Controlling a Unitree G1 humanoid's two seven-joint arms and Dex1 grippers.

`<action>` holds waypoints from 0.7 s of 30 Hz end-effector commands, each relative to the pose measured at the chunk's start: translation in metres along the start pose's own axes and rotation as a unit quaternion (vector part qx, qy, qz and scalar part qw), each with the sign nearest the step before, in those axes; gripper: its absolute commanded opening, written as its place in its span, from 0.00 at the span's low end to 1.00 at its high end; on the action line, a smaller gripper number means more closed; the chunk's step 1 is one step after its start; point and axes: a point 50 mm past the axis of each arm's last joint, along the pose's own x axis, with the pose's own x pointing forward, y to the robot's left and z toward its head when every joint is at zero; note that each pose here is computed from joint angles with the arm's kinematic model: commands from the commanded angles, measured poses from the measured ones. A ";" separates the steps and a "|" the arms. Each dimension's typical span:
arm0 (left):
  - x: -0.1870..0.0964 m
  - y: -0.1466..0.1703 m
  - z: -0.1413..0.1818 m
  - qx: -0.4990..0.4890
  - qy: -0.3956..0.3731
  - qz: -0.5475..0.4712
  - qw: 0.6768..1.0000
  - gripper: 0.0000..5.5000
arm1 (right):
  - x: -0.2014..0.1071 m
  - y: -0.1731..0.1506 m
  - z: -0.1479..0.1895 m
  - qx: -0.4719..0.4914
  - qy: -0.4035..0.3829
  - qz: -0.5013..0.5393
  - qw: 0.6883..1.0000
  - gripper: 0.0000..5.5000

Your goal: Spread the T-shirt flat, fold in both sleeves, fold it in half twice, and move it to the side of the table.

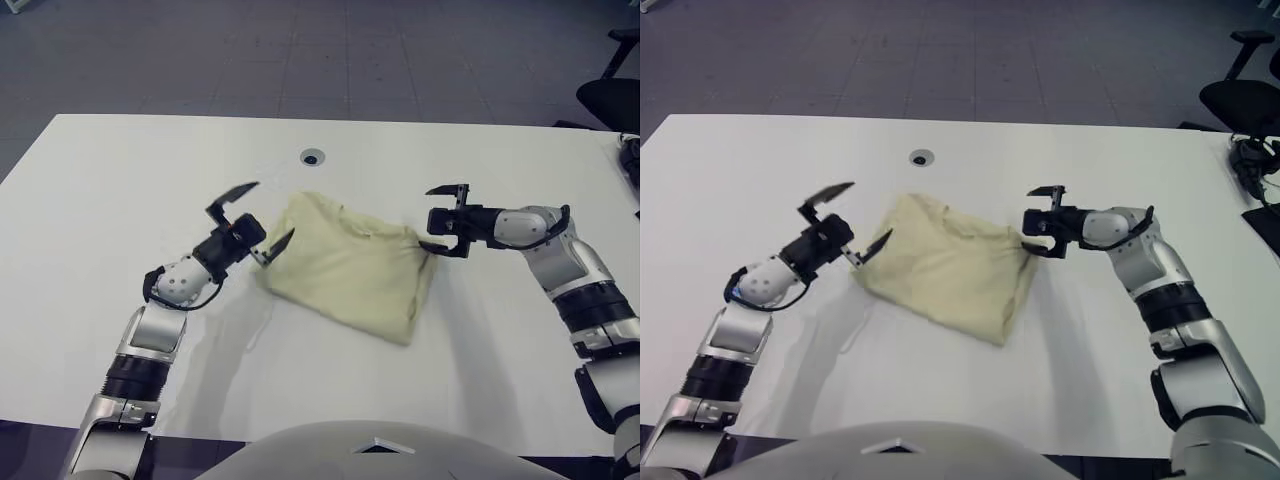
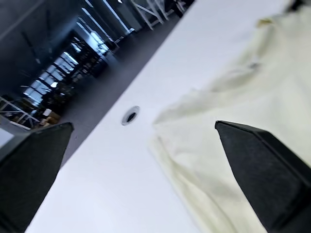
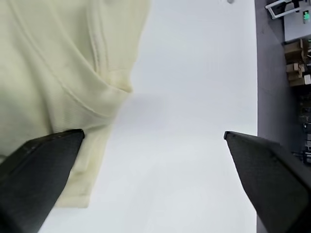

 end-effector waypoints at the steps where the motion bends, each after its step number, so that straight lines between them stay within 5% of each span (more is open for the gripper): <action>1: 0.001 0.014 0.011 -0.036 -0.033 0.048 0.998 0.98 | -0.013 0.034 0.008 0.020 0.000 0.083 0.996 0.98; 15: -0.007 0.029 0.007 -0.025 -0.004 0.093 0.995 0.98 | -0.064 0.110 0.093 0.125 -0.124 0.245 0.953 0.98; 21: -0.005 0.027 0.005 -0.020 0.001 0.091 0.996 0.98 | -0.071 0.079 0.106 0.168 -0.165 0.197 0.952 0.98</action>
